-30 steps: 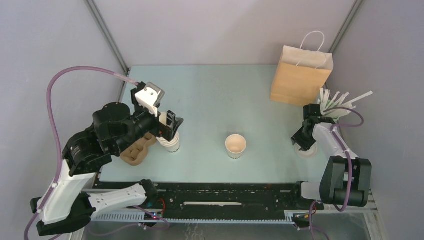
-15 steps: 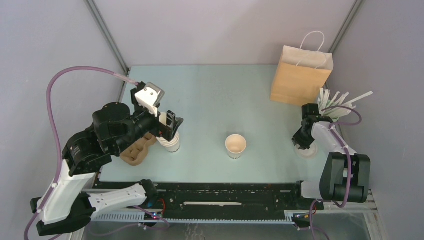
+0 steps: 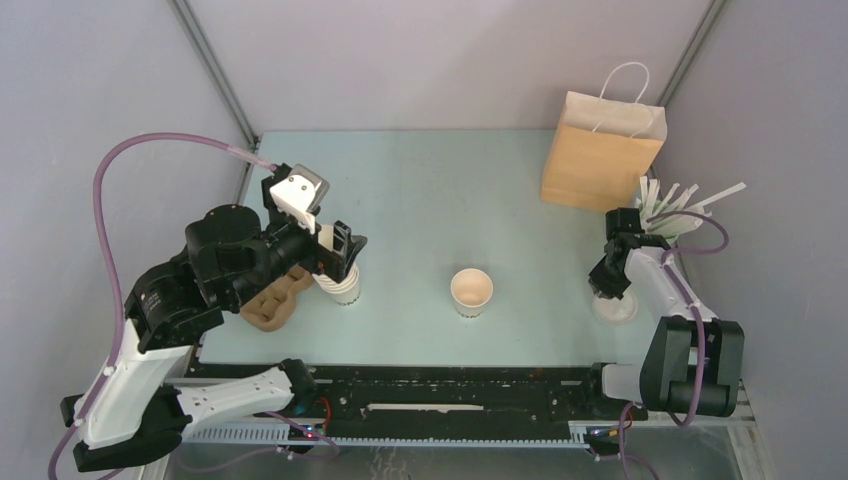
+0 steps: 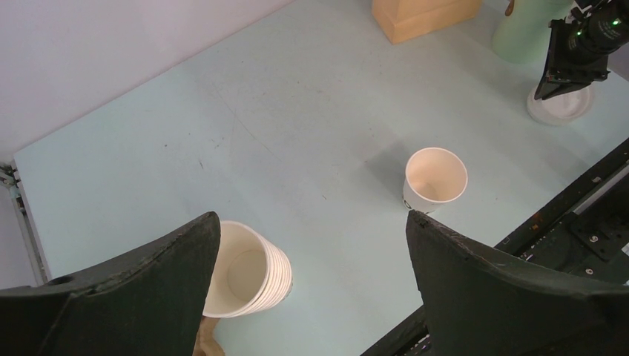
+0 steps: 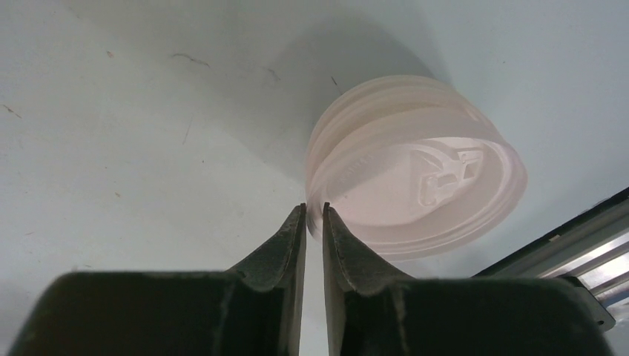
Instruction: Pack the takeout coffee
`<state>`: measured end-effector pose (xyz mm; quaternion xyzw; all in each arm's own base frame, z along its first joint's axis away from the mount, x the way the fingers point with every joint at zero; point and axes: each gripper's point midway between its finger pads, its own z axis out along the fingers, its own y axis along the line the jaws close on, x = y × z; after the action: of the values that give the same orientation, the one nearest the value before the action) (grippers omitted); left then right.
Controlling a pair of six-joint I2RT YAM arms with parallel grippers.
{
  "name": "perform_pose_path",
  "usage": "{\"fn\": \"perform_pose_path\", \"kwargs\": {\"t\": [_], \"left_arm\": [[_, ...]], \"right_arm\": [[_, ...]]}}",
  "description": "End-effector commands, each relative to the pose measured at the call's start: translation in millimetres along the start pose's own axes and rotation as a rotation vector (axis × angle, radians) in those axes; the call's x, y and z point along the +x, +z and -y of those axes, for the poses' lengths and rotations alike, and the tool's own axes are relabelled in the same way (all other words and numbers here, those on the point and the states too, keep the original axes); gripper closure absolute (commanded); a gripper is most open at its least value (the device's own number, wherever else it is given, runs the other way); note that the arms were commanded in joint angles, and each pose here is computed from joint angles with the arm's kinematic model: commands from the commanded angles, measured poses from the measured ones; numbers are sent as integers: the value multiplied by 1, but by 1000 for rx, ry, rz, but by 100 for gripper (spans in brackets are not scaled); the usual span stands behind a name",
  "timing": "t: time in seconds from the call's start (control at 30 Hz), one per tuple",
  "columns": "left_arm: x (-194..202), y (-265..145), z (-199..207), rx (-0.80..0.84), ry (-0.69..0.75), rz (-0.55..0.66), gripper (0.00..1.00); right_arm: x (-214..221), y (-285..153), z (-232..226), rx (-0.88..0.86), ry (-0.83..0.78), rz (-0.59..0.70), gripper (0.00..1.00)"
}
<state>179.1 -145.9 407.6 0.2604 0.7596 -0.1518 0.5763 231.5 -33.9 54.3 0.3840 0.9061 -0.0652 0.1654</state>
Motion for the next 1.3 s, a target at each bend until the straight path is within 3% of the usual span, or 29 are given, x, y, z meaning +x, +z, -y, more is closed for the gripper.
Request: {"fn": "perform_pose_path", "kwargs": {"t": [0.0, 0.4, 0.73, 0.87, 1.27], "left_arm": [[-19, -10, -5, -11, 4, 57, 0], [-20, -11, -5, -5, 4, 61, 0], [-23, -11, -4, -5, 4, 64, 0], [-21, -11, -4, -2, 5, 61, 0], [-16, -8, -2, 3, 8, 53, 0]], "right_arm": [[-4, -9, 9, 18, -8, 43, 79], [-11, -15, 16, -15, 53, 46, 77], [-13, -21, 11, -95, 79, 24, 86], [-12, -26, 13, -75, 83, 1, 97], [-23, -44, 17, -61, 90, 14, 100]]}}
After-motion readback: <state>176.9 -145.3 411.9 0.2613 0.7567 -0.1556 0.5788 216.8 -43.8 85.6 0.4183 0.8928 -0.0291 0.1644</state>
